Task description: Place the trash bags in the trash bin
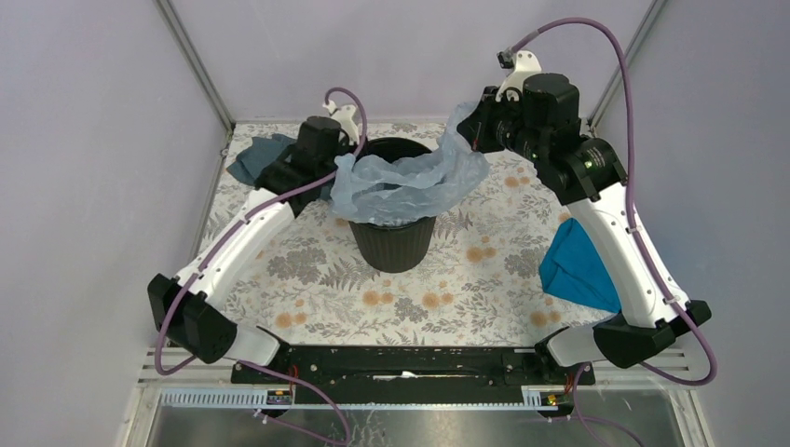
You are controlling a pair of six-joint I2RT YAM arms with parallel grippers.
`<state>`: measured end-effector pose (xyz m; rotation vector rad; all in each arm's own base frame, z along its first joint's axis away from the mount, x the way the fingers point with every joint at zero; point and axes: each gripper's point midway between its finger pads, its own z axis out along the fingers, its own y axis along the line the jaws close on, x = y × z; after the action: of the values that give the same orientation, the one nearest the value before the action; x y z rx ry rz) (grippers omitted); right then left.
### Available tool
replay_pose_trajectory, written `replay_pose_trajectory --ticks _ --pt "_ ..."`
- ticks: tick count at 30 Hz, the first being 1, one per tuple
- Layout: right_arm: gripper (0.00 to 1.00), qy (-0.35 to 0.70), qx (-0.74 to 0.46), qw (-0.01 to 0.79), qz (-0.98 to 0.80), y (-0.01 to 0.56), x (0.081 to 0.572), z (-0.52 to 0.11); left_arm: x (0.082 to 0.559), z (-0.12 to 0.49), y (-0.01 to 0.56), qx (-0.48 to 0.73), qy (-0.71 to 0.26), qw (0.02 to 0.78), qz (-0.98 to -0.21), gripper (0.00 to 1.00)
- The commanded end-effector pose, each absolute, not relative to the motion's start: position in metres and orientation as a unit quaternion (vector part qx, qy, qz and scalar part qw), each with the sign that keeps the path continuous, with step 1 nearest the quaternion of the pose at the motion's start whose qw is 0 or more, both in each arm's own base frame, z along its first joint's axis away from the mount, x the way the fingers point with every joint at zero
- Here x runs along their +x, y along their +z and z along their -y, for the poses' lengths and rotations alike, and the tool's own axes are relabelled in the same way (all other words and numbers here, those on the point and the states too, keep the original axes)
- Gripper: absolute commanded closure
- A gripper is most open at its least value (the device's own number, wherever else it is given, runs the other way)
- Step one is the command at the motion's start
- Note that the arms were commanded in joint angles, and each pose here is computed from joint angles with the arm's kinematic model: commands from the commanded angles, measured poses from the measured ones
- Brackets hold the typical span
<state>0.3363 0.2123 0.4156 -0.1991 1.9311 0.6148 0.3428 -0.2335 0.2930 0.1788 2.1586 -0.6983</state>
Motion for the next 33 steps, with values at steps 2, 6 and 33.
replay_pose_trajectory --ticks 2,6,33 --pt "1.00 0.297 -0.102 0.536 -0.783 0.436 0.341 -0.229 0.332 0.257 0.291 0.075 -0.357 0.421 -0.830 0.74" --pt "1.00 0.333 -0.120 0.507 -0.786 0.423 0.344 -0.252 0.340 0.248 0.280 0.068 -0.349 0.406 -0.842 0.68" --pt "1.00 0.320 -0.142 0.509 -0.786 0.418 0.341 -0.259 0.125 0.167 0.529 0.292 -0.411 0.657 -0.561 0.01"
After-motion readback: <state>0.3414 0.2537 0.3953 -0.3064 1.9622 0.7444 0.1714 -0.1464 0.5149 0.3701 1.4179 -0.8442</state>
